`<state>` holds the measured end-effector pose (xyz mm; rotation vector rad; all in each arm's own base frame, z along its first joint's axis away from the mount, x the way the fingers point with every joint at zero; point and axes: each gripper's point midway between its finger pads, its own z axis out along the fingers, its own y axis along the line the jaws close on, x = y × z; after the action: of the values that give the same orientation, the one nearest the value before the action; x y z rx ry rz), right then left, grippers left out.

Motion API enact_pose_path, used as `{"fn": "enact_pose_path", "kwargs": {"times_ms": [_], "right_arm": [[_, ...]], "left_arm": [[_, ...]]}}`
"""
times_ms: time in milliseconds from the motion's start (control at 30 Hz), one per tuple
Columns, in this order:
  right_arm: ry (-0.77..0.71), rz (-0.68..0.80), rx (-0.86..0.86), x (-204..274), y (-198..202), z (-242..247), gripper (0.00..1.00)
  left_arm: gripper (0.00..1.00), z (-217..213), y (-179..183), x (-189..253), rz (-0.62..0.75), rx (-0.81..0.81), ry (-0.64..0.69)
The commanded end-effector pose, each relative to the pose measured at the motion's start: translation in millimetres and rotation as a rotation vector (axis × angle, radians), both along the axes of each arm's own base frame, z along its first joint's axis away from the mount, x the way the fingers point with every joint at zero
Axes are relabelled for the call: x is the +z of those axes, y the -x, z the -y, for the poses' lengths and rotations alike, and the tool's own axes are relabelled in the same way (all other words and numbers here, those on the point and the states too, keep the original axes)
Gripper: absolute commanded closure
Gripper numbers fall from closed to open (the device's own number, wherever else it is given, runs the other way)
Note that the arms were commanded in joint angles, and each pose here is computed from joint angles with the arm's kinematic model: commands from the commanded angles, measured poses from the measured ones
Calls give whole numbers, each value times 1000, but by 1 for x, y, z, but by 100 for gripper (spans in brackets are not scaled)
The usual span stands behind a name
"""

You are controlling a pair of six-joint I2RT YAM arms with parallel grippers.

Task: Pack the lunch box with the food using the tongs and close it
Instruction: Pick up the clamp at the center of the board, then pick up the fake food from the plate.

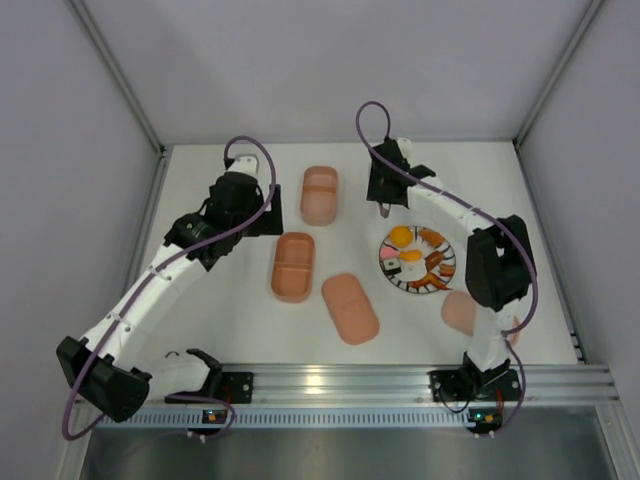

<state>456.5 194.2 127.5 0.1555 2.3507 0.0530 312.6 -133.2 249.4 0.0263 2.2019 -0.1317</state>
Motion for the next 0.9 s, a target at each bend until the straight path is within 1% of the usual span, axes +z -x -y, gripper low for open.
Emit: {"fn": "enact_pose_path", "kwargs": {"times_ms": [0,33,100,133,200,233,267,300,400,500,667,700,767,867], "right_arm": [[-31,109,35,70,17,4,53],[-40,129,40,84,25,8,53],[-36,117,50,85,41,15,53],[-56,143,57,101,51,18,53],[-42,118,61,97,69,28,54],[-54,141,60,110,80,34,53],[-45,114,65,104,91,39,54],[-60,131,70,114,101,43,54],[-58,89,92,111,126,50,53],[-44,102,80,122,152,69,53],[24,92,31,122,183,101,53],[24,108,25,127,190,106,53],[28,84,33,119,201,110,52],[-19,61,78,108,211,103,53]], "left_arm": [[1,-7,3,14,58,21,24],[1,-8,4,11,54,21,22],[1,-10,8,12,62,22,29],[1,-10,9,7,58,21,27],[1,-13,12,7,67,28,33],[1,-13,12,8,72,27,36],[1,-14,14,5,71,31,36],[1,-15,15,3,69,31,34],[1,-16,17,-3,66,31,34],[1,-16,19,-9,53,29,31],[1,-16,19,-12,50,26,31],[1,-16,20,-12,49,26,30],[1,-15,20,-13,49,25,34],[1,-13,20,-15,43,17,40]]}}
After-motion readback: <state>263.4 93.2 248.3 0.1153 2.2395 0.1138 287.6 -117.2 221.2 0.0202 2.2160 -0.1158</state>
